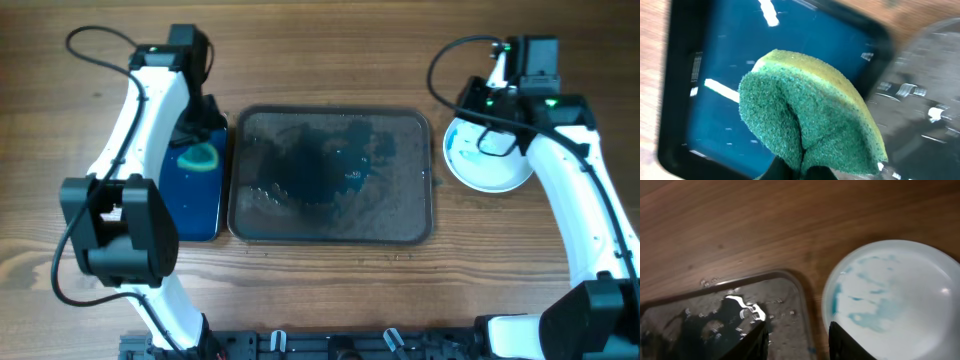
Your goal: Clean dirty plates on tray and stack at the side
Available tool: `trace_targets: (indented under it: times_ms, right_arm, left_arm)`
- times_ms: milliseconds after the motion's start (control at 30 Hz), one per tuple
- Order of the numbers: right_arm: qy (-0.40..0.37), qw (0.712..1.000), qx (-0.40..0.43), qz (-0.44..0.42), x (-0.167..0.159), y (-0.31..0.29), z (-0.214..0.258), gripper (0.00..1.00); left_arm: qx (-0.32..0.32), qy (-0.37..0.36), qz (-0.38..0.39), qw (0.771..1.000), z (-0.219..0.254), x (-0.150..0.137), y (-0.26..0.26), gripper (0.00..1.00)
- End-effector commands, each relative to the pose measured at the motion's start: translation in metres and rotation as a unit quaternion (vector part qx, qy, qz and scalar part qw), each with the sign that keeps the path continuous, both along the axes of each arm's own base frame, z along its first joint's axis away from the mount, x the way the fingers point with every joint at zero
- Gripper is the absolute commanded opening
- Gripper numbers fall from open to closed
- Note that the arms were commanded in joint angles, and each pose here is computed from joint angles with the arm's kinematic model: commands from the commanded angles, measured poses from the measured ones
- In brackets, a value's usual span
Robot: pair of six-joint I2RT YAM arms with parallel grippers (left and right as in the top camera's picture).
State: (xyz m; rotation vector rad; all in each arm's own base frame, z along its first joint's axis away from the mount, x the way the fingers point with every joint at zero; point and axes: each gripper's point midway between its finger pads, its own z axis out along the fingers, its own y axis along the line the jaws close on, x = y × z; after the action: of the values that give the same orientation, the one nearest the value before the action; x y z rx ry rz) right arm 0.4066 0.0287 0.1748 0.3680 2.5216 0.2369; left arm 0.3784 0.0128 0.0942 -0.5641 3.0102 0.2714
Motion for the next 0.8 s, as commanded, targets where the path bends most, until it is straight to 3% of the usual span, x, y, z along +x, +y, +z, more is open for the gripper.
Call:
trace_targets:
  times_ms: [0, 100, 200, 233, 300, 333, 367, 567, 667, 767]
  right_arm:
    - [-0.017, 0.999, -0.001, 0.028, 0.004, 0.019, 0.008, 0.41]
    - [-0.02, 0.999, -0.006, 0.028, 0.005, 0.019, 0.008, 0.42]
    - [-0.02, 0.999, -0.006, 0.029, 0.005, 0.02, 0.008, 0.42]
    - [-0.02, 0.999, -0.007, 0.03, 0.005, 0.02, 0.008, 0.42]
    - [-0.021, 0.999, -0.011, 0.036, 0.005, 0.02, 0.008, 0.43]
    - [-0.021, 0.999, -0.012, 0.038, 0.005, 0.02, 0.008, 0.43]
    - [-0.021, 0.999, -0.013, 0.038, 0.005, 0.02, 0.008, 0.43]
    - [-0.024, 0.999, -0.013, 0.039, 0.006, 0.02, 0.01, 0.46]
    - [-0.034, 0.997, -0.014, 0.063, 0.006, 0.025, 0.017, 0.48]
    - [-0.053, 0.994, -0.004, 0.099, -0.002, 0.034, 0.04, 0.53]
  left_arm:
    - [0.042, 0.028, -0.023, 0.998, -0.025, -0.018, 0.04, 0.04]
    - [0.029, 0.05, -0.054, 0.997, -0.054, -0.032, 0.051, 0.04]
    - [0.031, 0.052, -0.036, 0.997, -0.071, -0.042, 0.068, 0.04]
    - [0.02, 0.052, -0.029, 0.998, -0.073, -0.044, 0.069, 0.09]
    - [-0.021, 0.039, -0.021, 0.999, -0.072, -0.041, 0.062, 0.3]
    - [-0.032, 0.028, -0.02, 0.999, -0.067, -0.038, 0.059, 0.5]
    - [-0.031, 0.014, -0.02, 0.999, -0.059, -0.034, 0.059, 0.98]
    - [-0.024, -0.149, -0.031, 0.988, 0.052, -0.008, 0.054, 1.0]
    - [-0.071, -0.214, -0.05, 0.973, 0.092, -0.01, 0.032, 1.0]
    - [-0.07, -0.248, -0.055, 0.965, 0.116, -0.016, 0.03, 1.0]
